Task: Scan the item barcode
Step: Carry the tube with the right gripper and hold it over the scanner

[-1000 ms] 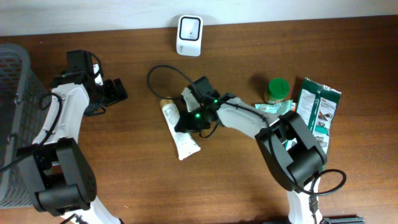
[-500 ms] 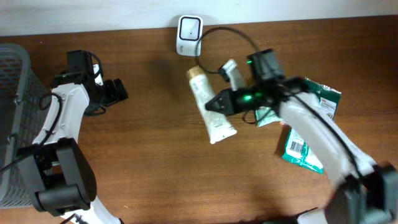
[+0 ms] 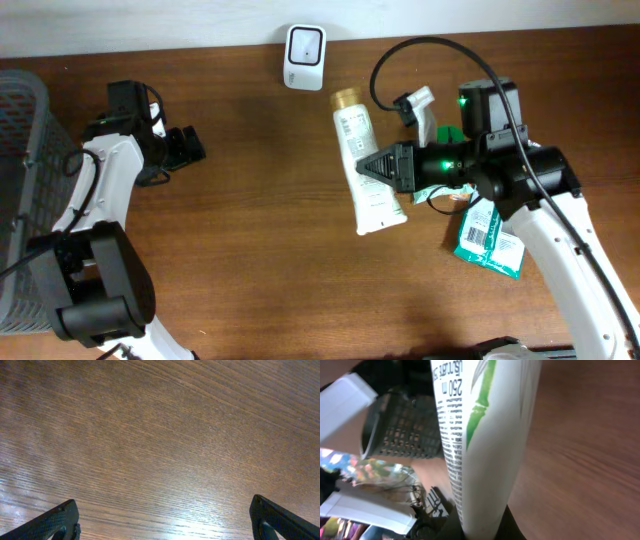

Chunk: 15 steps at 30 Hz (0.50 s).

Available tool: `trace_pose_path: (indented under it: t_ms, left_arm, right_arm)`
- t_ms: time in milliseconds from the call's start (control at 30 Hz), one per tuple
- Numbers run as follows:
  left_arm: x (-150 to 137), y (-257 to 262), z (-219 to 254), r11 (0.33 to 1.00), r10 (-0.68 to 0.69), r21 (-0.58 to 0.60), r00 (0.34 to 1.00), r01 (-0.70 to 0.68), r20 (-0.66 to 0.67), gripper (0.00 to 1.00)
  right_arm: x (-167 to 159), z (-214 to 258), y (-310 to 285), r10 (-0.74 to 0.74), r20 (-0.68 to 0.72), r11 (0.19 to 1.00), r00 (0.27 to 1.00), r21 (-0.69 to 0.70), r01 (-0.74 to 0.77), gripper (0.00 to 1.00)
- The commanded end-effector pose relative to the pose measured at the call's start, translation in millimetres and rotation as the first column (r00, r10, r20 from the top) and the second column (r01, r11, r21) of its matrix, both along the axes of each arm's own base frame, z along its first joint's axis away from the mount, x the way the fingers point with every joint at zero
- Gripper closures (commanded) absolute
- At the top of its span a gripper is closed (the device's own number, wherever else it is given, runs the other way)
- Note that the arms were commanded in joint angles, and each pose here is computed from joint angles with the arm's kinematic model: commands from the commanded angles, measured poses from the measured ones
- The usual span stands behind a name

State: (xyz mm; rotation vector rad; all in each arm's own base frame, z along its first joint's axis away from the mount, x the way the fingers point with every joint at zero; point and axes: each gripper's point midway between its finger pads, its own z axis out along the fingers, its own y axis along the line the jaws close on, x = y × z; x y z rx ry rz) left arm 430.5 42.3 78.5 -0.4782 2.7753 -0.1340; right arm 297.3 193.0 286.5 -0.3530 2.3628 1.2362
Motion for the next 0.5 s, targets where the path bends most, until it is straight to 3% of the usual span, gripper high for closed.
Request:
trace_pose_path:
  t_ms: [0,133,233,367,467]
  left_arm:
    - [-1.8,-1.0,-5.3,1.0,-0.006,-0.01,1.0,0.006,-0.014,0.01]
    - [-1.8,-1.1,-5.3,1.0,-0.007,-0.01,1.0,0.006,-0.014,0.01]
    - [-1.8,-1.1,-5.3,1.0,-0.007,-0.01,1.0,0.006,-0.014,0.01]
    - [-1.8,-1.0,-5.3,1.0,-0.006,-0.01,1.0,0.006,-0.014,0.01]
    - [-1.8,-1.1,-5.3,1.0,-0.007,-0.01,1.0,0.006,-0.014,0.01]
  right_arm:
    - [20.3,43.7,-2.6,-0.042,0.119,0.995,0.992,-0.085,0.052,0.96]
    - [62.2,62.9,8.8,-0.026,0.223,0.933,0.975,-0.345,0.103,0.96]
    - [124.4,61.3,19.1,-0.039,0.383,0.828,0.923,-0.505,0.245,0.96]
    - [211.4,27.7,27.8,-0.041,0.586,0.641,0.81,-0.606,0.471,0.96]
    - [254.8,3.6,22.3,-0.023,0.669,0.503,0.743,-0.634,0.587,0.96]
